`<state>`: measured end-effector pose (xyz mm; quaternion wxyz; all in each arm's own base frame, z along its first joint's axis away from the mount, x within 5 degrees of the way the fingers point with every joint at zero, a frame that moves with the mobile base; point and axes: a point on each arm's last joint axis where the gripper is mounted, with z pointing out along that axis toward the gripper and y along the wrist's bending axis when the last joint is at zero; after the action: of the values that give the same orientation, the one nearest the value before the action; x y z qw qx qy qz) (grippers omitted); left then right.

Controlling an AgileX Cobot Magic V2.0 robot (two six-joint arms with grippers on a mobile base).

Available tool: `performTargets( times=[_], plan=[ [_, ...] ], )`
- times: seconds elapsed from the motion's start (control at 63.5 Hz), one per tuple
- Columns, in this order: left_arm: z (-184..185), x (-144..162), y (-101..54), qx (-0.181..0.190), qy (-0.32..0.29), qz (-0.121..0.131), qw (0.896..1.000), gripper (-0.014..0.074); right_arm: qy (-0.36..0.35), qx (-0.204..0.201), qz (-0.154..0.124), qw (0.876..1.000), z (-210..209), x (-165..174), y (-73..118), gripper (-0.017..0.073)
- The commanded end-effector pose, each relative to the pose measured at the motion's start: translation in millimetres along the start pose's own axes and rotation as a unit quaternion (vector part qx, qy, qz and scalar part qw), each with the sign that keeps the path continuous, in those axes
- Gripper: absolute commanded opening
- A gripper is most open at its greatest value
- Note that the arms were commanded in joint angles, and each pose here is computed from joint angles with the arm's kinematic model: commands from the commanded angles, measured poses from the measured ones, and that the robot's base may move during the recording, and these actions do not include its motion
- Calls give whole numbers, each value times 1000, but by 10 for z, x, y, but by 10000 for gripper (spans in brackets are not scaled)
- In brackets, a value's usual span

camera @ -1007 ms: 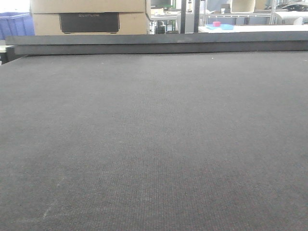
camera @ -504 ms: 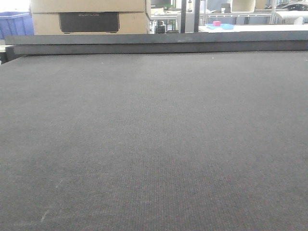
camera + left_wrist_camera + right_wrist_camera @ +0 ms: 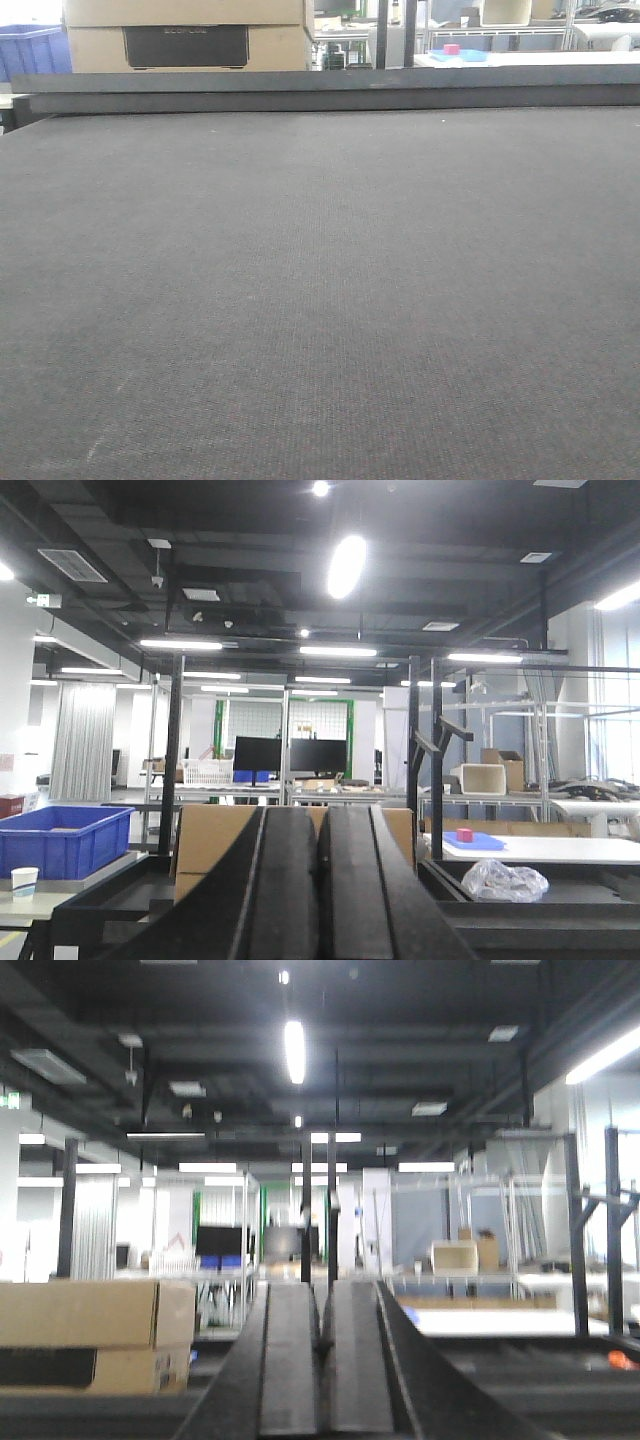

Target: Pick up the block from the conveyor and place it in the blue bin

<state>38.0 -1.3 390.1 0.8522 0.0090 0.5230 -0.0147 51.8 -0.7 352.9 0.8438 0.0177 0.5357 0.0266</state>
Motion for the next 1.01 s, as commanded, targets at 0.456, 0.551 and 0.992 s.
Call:
performTargets(
  times=[0.456,0.551,0.992],
  plan=[
    [1120,-125,-5,2,396,3,918,-111,343,-25,0,939,891,-411,118,-168],
    [1289,-29,-4,2,429,4,903,-111,408,-29,8,912,1010,-309,132,-168],
    [1612,743,-33,8,589,-11,808,-111,706,-33,27,707,1291,690,124,-168]
  ],
)
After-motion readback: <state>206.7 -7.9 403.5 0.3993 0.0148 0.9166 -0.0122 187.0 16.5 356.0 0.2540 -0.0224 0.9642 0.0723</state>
